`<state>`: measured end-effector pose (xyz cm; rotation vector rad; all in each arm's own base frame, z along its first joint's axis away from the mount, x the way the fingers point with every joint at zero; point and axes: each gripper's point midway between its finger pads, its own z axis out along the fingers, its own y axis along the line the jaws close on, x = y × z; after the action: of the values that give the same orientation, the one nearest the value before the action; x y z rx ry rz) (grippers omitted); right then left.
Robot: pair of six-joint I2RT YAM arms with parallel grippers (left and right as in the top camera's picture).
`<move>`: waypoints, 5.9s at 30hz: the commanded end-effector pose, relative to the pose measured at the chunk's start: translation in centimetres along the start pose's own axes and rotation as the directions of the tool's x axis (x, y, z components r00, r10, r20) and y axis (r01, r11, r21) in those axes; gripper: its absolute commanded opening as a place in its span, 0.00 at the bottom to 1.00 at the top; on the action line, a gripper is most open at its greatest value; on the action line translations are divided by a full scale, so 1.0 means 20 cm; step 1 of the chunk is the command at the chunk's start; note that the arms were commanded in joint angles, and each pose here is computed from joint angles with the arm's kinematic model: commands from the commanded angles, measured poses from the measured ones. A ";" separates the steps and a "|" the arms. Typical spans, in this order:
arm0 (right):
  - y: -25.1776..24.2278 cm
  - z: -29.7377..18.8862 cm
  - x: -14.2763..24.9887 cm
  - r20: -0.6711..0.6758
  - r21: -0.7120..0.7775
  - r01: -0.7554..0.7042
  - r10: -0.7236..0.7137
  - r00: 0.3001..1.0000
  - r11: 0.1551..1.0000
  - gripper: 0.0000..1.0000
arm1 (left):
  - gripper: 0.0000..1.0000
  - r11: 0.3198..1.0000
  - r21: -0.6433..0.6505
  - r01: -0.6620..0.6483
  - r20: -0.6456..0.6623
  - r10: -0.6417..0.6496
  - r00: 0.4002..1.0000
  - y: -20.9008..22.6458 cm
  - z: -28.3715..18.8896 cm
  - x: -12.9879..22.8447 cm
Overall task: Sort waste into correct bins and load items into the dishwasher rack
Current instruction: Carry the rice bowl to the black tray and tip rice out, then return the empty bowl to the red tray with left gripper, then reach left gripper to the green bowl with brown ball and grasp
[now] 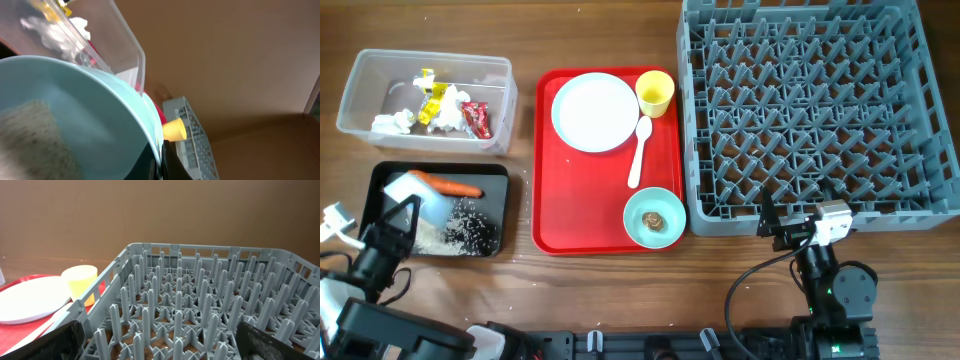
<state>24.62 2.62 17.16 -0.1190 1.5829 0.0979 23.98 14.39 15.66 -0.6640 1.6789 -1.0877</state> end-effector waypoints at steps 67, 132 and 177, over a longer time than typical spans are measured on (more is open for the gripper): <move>0.00 0.00 0.00 0.004 0.000 0.012 -0.012 1.000 1.000 1.00 | 0.04 0.691 -0.382 -0.613 -0.573 0.344 0.744 -0.54 0.83 0.62; 0.00 0.00 0.00 0.004 0.000 0.012 -0.012 1.000 1.000 1.00 | 0.26 0.618 0.051 -0.785 -0.905 0.361 0.225 -0.68 0.72 1.75; 0.00 0.00 0.00 0.004 0.000 0.012 -0.012 1.000 1.000 1.00 | 0.22 0.495 -0.102 -0.863 -0.966 0.157 0.204 -0.21 0.78 1.91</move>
<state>24.62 2.62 17.16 -0.1190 1.5829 0.0979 24.25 -24.78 1.19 0.3826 3.0048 -0.1241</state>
